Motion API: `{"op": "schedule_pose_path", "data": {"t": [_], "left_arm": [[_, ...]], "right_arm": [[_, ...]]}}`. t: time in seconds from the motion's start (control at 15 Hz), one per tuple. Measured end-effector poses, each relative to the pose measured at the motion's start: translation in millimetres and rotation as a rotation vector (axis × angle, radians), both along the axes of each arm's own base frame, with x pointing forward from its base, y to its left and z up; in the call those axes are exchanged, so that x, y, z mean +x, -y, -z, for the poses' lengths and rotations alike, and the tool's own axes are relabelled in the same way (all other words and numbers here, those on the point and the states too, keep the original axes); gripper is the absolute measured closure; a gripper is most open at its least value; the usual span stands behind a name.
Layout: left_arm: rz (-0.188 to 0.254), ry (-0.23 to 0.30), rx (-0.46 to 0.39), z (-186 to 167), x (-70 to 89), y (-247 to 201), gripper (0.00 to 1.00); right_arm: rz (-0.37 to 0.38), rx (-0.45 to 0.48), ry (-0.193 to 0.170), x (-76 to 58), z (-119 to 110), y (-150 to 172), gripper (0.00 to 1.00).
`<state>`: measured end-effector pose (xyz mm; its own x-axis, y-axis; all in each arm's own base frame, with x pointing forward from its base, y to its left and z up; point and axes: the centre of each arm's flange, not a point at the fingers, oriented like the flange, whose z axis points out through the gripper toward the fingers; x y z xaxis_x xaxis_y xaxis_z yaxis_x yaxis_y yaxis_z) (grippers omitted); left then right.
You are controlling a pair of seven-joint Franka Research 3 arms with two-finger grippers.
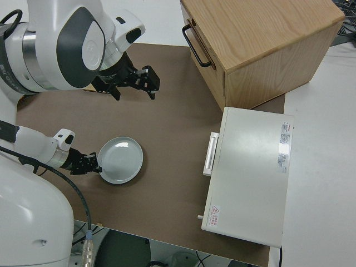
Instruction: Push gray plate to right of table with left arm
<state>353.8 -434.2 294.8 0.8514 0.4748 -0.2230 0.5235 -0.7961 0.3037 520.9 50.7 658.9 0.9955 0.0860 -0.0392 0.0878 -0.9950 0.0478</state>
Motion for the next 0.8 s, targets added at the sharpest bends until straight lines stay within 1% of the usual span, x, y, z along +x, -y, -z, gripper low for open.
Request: {"op": "schedule_pose_path", "data": {"t": [0.13,0.2,0.33,0.4,0.47,0.53,0.6,0.67,0.8], "left_arm": [[-0.007,0.004,-0.004,-2,4.4,0,0.82],[-0.015,0.008,-0.007,-4,8.9,-2,0.71],[-0.024,0.023,-0.020,-14,15.9,-3,0.41],[-0.023,0.020,-0.021,-20,17.1,-4,0.26],[-0.020,0.012,-0.019,-25,18.3,-6,0.15],[-0.014,0.001,-0.011,-33,23.0,-14,0.02],[0.005,-0.003,-0.004,-39,29.0,-23,0.00],[0.033,-0.007,0.003,-44,36.9,-35,0.00],[0.080,-0.019,0.013,-57,57.3,-65,0.00]], "right_arm": [[0.000,0.000,0.000,0.0,0,0,0.00],[0.000,0.000,0.000,0.0,0,0,0.00],[0.000,0.000,0.000,0.0,0,0,0.00],[0.000,0.000,0.000,0.0,0,0,0.00],[0.000,0.000,0.000,0.0,0,0,0.00],[0.000,0.000,0.000,0.0,0,0,0.00],[0.000,0.000,0.000,0.0,0,0,0.00],[0.000,0.000,0.000,0.0,0,0,0.00],[0.000,0.000,0.000,0.0,0,0,0.00]]}}
